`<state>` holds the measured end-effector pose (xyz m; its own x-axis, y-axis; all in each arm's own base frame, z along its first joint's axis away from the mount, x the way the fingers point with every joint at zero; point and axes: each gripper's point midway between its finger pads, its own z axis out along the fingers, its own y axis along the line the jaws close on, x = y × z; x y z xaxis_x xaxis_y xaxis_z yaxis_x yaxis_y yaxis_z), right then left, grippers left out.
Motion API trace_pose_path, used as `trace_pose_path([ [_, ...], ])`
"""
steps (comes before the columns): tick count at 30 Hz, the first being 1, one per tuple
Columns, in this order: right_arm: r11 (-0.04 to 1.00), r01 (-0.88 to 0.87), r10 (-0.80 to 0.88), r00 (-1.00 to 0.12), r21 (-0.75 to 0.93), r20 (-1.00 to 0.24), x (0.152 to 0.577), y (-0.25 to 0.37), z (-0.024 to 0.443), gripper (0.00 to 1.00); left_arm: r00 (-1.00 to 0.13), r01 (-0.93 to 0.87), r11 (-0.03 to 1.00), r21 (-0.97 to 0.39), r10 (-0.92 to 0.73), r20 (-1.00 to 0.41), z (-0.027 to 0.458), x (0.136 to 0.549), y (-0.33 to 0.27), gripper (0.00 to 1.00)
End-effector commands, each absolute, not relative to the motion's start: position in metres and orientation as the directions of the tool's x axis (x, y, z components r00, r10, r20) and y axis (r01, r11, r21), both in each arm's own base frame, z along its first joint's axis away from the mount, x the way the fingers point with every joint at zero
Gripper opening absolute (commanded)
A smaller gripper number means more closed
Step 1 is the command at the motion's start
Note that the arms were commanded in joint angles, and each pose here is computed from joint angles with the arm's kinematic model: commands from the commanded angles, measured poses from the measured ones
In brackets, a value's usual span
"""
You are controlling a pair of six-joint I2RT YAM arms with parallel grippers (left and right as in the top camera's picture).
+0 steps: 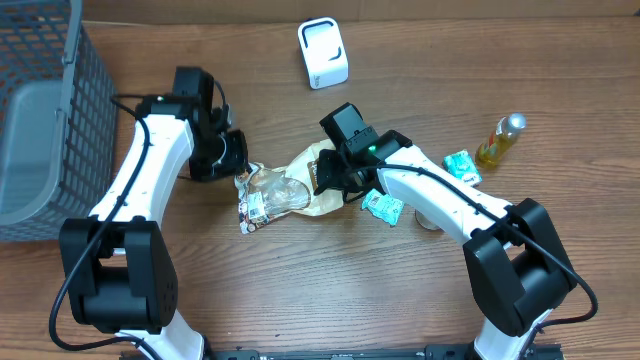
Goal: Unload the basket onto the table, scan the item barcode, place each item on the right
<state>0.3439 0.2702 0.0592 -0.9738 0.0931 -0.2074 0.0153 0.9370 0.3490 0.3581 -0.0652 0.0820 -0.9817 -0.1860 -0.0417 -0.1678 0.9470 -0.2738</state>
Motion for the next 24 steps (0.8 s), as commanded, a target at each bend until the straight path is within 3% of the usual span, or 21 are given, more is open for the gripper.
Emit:
trace_pose_path([
  [1,0.933,-0.057,0.034,-0.969,0.356,-0.245,0.346,0.272,0.066,0.48,-0.984,-0.170,0.950,-0.263,-0.176,0.003,0.067,0.343,-0.063,0.04],
  [3,0.925,-0.138,-0.026,-0.952,0.354,-0.305,0.355,0.275,0.072,0.56,-0.984,-0.173,0.950,-0.260,-0.179,0.003,0.066,0.343,-0.061,0.04],
  [9,0.902,-0.175,-0.030,-0.937,0.394,-0.347,0.376,0.278,0.103,0.60,-0.984,-0.175,0.950,-0.260,-0.179,0.007,0.066,0.342,-0.061,0.04],
  [15,0.880,-0.320,-0.145,-0.884,0.350,-0.444,0.386,0.284,0.113,0.63,-0.979,-0.200,0.947,-0.253,-0.201,0.019,0.066,0.340,-0.060,0.04],
  [24,0.890,-0.312,-0.165,-0.900,0.332,-0.404,0.374,0.279,0.097,0.65,-0.978,-0.206,0.949,-0.239,-0.195,0.069,0.052,0.323,-0.062,0.04],
])
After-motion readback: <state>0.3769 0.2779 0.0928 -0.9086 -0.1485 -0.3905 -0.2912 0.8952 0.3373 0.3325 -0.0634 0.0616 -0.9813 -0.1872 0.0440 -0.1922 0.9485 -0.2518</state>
